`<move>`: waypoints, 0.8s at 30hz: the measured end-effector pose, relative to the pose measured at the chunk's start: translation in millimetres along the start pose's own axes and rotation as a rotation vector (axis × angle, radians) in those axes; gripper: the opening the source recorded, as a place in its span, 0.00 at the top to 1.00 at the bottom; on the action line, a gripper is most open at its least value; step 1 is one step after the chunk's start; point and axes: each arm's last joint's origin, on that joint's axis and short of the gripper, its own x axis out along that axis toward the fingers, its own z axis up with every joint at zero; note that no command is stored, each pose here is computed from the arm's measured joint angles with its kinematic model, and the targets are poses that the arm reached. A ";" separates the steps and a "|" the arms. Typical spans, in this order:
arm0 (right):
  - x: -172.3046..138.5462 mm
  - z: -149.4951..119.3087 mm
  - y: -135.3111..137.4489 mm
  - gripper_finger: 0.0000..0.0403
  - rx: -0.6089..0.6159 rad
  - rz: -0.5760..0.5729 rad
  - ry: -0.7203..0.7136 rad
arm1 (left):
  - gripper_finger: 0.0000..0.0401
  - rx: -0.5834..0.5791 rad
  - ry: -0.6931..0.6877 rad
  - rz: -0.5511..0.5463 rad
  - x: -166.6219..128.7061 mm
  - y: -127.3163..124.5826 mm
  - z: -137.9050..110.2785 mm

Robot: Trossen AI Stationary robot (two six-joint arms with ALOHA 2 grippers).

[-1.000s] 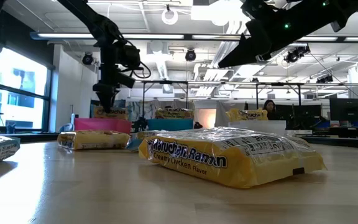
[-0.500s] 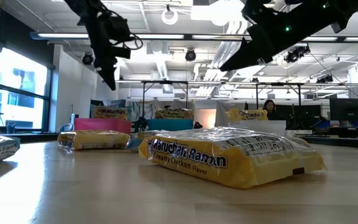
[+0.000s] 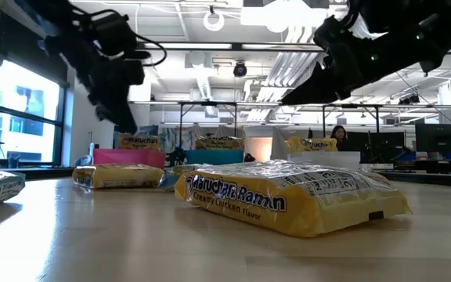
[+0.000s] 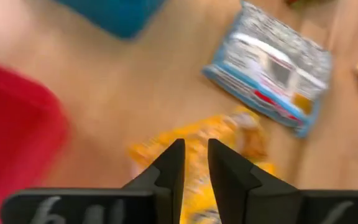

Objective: Sort Maruchan noodles
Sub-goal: Put the top yellow noodle pack into the transparent bin

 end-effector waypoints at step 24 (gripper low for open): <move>0.0 0.1 -0.3 1.00 -0.019 -0.011 -0.001 | 0.87 -0.028 0.027 -0.045 63.8 -64.1 -46.9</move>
